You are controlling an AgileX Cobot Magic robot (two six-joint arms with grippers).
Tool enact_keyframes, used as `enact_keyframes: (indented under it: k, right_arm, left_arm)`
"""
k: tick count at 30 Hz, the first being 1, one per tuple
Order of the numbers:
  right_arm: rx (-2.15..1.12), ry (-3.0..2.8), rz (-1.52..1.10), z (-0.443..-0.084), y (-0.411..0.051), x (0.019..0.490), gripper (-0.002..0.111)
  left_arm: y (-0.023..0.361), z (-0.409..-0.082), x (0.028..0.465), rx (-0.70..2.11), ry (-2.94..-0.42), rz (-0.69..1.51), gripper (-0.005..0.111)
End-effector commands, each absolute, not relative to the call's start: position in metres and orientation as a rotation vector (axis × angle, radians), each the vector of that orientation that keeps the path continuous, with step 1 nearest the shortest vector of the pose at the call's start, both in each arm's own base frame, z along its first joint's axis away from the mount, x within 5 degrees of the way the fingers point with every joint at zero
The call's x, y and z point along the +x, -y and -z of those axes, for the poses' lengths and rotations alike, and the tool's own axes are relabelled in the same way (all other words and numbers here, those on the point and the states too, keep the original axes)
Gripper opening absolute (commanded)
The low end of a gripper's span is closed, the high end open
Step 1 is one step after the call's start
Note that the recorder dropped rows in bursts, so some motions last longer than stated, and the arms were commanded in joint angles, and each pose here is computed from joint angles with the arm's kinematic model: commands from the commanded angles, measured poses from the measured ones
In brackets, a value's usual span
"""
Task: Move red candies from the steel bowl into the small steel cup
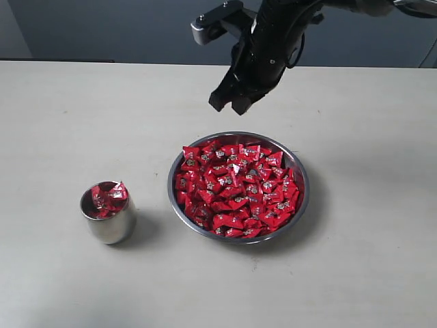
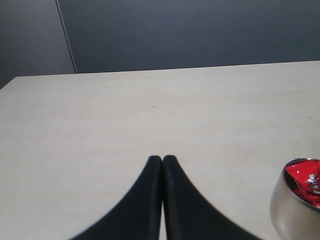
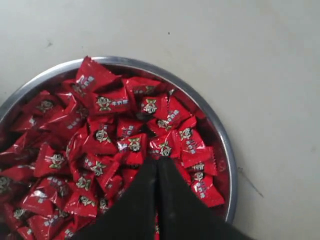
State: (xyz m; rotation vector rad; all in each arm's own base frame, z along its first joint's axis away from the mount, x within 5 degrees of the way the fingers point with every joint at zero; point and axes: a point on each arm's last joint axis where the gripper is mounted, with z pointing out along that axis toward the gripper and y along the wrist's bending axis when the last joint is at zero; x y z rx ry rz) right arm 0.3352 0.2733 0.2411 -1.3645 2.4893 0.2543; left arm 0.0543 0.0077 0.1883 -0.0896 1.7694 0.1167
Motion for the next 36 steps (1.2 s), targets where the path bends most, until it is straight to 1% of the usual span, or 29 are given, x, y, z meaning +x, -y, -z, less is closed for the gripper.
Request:
enact_keyframes:
  k: [1, 5, 20, 28, 32, 36]
  right_arm:
    - [-1.357, -2.503, -0.269, -0.23, -0.265, 0.334, -0.001]
    - [-1.348, -2.507, -0.262, -0.219, -0.262, 0.331, -0.001]
    - [-1.309, -2.481, -0.304, -0.208, -0.256, 0.32, -0.001]
    - [-1.217, -2.451, -0.346, -0.211, -0.26, 0.324, -0.001]
    - [-1.12, -2.378, -0.392, -0.222, -0.262, 0.325, -0.001]
    - [-1.019, -2.28, -0.396, -0.234, -0.254, 0.318, -0.001]
  left_arm:
    - [-0.008, -0.187, 0.054, -0.092, -1.767, -0.114, 0.0]
    - [-0.008, -0.187, 0.054, -0.092, -1.767, -0.114, 0.0]
    - [-0.008, -0.187, 0.054, -0.092, -1.767, -0.114, 0.0]
    - [-0.008, -0.187, 0.054, -0.092, -1.767, -0.114, 0.0]
    - [-0.008, -0.187, 0.054, -0.092, -1.767, -0.114, 0.0]
    - [-0.008, -0.187, 0.054, -0.092, -1.767, -0.114, 0.0]
